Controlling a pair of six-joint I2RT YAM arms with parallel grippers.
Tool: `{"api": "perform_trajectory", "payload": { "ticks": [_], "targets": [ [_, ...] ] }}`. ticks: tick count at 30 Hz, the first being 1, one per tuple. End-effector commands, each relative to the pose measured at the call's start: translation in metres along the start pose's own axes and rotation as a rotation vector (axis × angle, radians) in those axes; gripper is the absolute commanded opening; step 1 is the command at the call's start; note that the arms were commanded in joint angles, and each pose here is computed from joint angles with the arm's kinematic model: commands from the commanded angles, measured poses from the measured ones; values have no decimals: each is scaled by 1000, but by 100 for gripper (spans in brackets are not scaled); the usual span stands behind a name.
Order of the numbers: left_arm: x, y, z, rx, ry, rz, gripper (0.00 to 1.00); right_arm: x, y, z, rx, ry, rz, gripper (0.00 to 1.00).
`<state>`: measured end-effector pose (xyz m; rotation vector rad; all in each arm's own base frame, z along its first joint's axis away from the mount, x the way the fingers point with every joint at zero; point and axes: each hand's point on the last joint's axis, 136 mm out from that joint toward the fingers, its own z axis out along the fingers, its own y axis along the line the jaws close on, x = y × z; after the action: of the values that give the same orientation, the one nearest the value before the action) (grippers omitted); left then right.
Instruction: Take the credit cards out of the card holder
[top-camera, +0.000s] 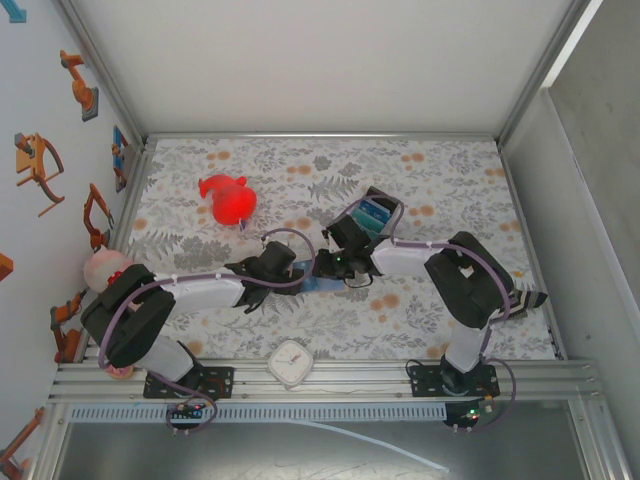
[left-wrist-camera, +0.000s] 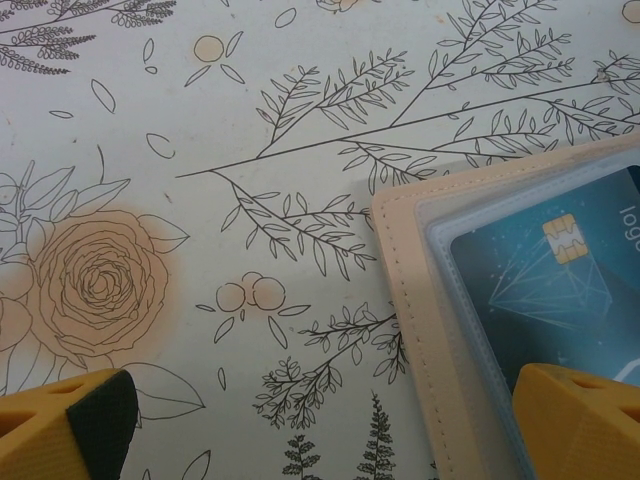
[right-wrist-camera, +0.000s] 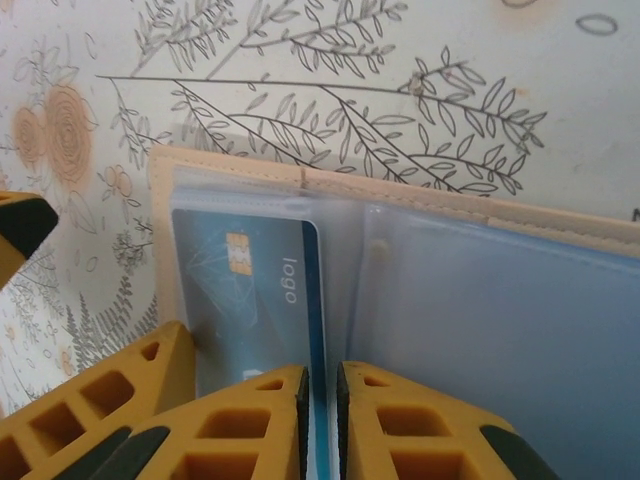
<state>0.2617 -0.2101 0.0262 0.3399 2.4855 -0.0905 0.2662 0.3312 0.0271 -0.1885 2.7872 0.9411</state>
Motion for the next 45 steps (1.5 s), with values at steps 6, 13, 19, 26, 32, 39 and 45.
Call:
{"api": "perform_trajectory", "payload": {
  "ticks": [6,13,19,26,32,39,45],
  "targets": [
    [13,6,2,-35,65,31,97,-8,7,5,-41,-3,16,16],
    [15,5,2,-39,72,35,97,-8,22,3,-150,-6,29,13],
    [14,2,2,-38,71,41,97,-10,29,-1,-237,-14,46,11],
    [12,1,1,-38,66,35,97,-6,24,2,-252,-5,62,12],
    [10,2,1,-44,64,36,97,-2,21,3,-257,-1,64,11],
    [8,4,-1,-56,57,32,97,1,20,2,-270,-5,57,7],
    [6,6,-3,-63,52,34,97,5,12,-1,-249,-23,68,0]
  ]
}}
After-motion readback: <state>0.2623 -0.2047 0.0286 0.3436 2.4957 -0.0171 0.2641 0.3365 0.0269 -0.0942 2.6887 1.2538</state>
